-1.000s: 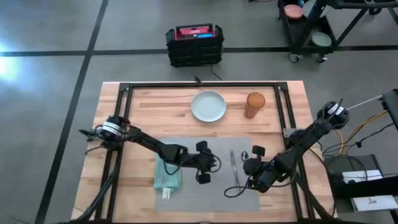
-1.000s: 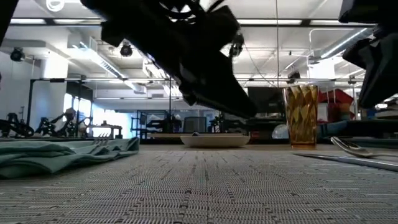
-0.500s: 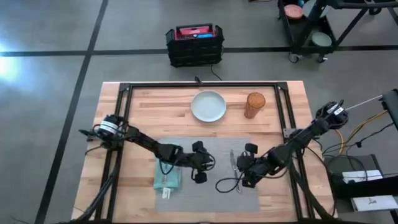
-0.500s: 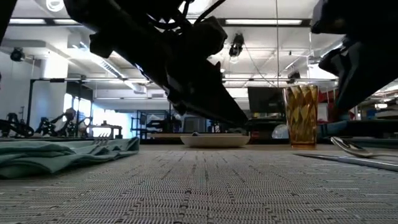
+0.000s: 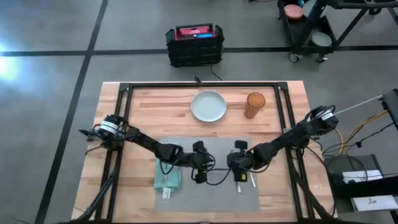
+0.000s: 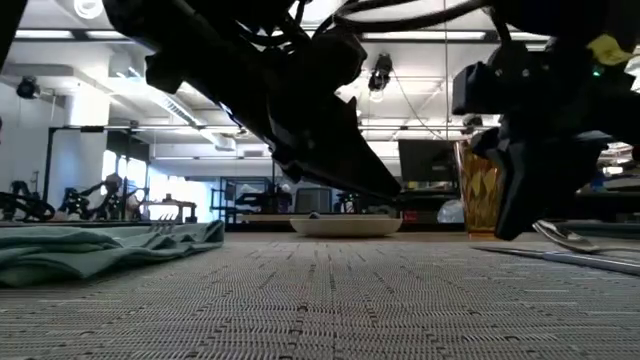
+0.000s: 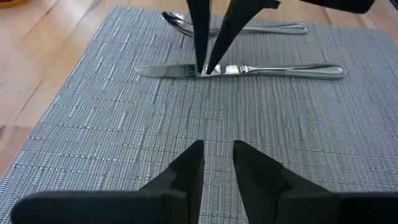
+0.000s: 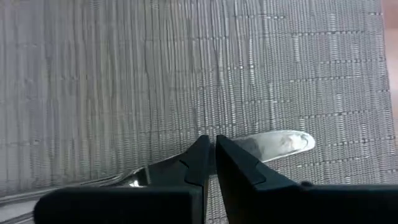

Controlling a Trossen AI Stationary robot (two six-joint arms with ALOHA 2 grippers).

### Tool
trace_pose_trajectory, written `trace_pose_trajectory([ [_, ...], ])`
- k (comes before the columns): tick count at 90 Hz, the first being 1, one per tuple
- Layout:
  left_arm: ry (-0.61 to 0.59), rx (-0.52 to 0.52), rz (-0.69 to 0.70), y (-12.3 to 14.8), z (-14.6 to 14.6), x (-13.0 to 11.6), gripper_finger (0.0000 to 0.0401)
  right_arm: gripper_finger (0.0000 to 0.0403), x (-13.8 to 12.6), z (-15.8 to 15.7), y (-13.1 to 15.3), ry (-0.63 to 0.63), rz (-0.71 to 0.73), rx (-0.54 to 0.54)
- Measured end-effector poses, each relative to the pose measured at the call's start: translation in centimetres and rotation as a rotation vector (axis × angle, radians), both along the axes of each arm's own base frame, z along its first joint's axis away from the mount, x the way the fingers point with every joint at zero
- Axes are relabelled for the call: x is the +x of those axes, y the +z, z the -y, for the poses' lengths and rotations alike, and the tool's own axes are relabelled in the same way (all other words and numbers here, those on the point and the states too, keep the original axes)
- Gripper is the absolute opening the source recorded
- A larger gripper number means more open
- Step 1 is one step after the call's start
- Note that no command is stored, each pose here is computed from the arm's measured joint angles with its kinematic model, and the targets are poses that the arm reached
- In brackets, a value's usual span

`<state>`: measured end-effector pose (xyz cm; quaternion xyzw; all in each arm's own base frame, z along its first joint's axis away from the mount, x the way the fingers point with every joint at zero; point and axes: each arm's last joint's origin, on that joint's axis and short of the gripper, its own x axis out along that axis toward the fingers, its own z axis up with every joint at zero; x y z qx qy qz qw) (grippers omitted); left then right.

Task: Set table place
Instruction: Put the table knife on the table mat to the left of the spoon

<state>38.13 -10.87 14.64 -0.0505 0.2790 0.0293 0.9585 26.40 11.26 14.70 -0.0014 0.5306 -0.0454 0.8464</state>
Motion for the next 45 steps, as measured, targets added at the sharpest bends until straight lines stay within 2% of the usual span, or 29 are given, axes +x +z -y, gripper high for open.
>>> trace_pose_trajectory([
  [45,-0.009,0.007,0.007,0.09,0.11,0.01,0.0073,0.0013,-0.15,0.06,0.67,-0.001,0.019,0.01],
])
